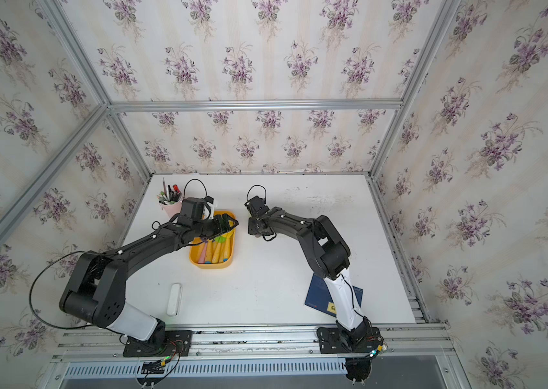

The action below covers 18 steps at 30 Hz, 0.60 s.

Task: Take the shovel out of the storage box
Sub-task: Place the shovel at the center of the board.

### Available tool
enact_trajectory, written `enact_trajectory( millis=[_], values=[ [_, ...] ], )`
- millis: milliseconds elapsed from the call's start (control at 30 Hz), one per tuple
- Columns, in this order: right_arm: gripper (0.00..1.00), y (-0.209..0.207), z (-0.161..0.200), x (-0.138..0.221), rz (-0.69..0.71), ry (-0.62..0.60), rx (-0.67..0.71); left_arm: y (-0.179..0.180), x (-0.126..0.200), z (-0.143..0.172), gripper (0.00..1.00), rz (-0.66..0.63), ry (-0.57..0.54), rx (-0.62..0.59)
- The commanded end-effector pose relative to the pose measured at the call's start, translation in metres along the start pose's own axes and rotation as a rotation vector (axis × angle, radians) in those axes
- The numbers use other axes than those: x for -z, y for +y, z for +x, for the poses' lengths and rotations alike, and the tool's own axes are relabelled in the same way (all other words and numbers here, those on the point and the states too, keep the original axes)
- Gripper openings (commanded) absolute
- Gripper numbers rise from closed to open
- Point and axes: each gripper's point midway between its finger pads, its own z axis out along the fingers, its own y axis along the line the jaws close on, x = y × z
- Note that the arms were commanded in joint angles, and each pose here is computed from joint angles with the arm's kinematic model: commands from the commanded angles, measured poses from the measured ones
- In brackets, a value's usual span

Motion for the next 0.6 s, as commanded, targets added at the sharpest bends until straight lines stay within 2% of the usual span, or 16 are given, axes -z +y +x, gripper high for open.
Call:
enact_trajectory(
  millis=[0, 167, 300, 467, 567],
  values=[
    [0.43, -0.006, 0.008, 0.0, 0.02, 0.035, -0.001, -0.002, 0.004, -0.002, 0.76, -0.001, -0.01, -0.017],
    [0.44, -0.004, 0.006, 0.008, 0.013, 0.028, 0.005, -0.003, 0.007, -0.002, 0.76, 0.0, -0.006, -0.016],
    [0.47, 0.004, 0.0, 0.032, -0.013, -0.011, 0.015, -0.002, 0.015, -0.001, 0.76, 0.017, 0.001, -0.006],
    [0.5, 0.016, -0.008, 0.069, -0.042, -0.061, 0.045, 0.006, 0.043, -0.01, 0.76, 0.047, -0.025, 0.03],
    [0.49, 0.034, -0.005, 0.089, -0.092, -0.066, 0.068, 0.012, 0.066, -0.008, 0.76, 0.008, -0.03, 0.012]
  ],
)
